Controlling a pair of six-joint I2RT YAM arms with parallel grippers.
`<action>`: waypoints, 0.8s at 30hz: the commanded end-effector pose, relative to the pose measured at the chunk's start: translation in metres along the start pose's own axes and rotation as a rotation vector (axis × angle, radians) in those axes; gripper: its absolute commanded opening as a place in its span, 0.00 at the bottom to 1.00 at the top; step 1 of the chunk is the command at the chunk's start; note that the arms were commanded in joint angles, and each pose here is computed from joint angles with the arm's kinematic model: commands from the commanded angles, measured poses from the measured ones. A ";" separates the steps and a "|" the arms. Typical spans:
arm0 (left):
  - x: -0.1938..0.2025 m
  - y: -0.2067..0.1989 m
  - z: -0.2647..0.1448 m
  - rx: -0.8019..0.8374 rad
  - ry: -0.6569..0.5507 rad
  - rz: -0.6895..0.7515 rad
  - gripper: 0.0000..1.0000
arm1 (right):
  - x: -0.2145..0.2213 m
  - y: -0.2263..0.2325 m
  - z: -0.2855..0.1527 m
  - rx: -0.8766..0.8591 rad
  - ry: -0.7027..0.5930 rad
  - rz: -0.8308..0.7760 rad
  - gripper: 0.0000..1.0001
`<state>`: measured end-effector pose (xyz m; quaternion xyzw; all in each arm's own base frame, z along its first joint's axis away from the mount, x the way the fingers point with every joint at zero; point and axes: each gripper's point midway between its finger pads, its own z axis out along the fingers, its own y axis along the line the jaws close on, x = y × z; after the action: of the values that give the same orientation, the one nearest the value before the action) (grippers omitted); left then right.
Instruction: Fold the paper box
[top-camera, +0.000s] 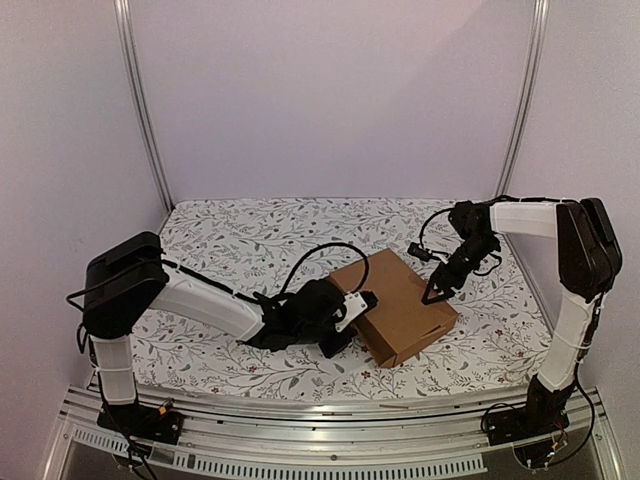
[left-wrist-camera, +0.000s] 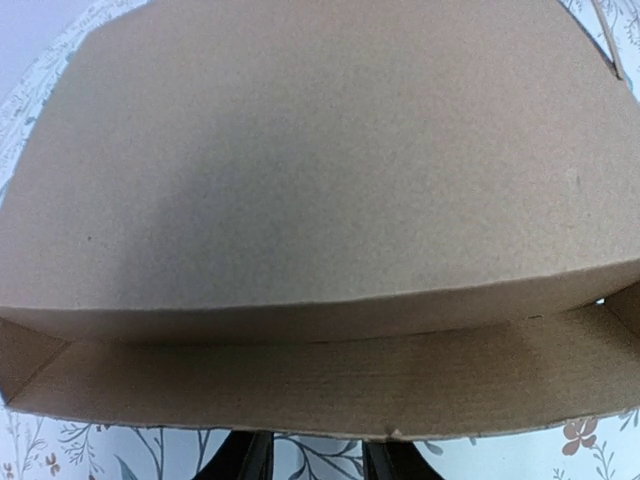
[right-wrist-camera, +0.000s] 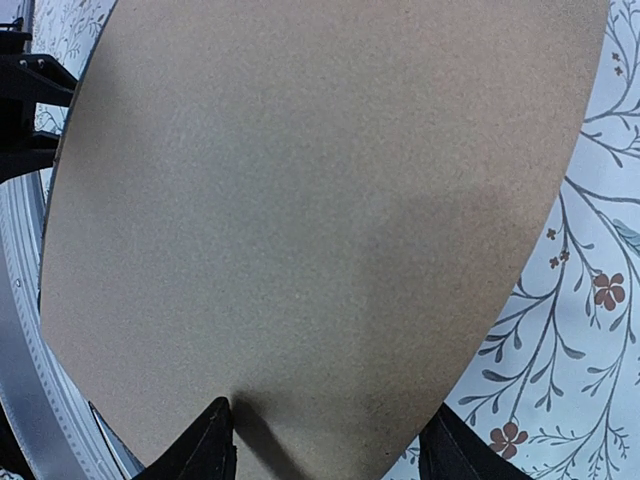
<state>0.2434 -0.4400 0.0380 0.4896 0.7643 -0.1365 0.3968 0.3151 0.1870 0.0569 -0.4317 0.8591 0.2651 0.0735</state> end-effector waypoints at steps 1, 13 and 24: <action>-0.062 -0.005 -0.001 0.034 -0.185 -0.019 0.32 | 0.026 0.014 0.032 -0.082 0.121 0.022 0.61; -0.022 -0.055 -0.026 0.183 -0.016 0.036 0.29 | 0.024 0.010 0.030 -0.094 0.106 0.049 0.60; -0.034 -0.096 -0.012 0.159 -0.028 0.072 0.27 | 0.026 0.010 0.031 -0.090 0.114 0.056 0.60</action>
<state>0.1611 -0.4649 0.0186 0.5683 0.7451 -0.1552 0.3126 0.3023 0.1915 0.0527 -0.4185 0.8574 0.2969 0.0394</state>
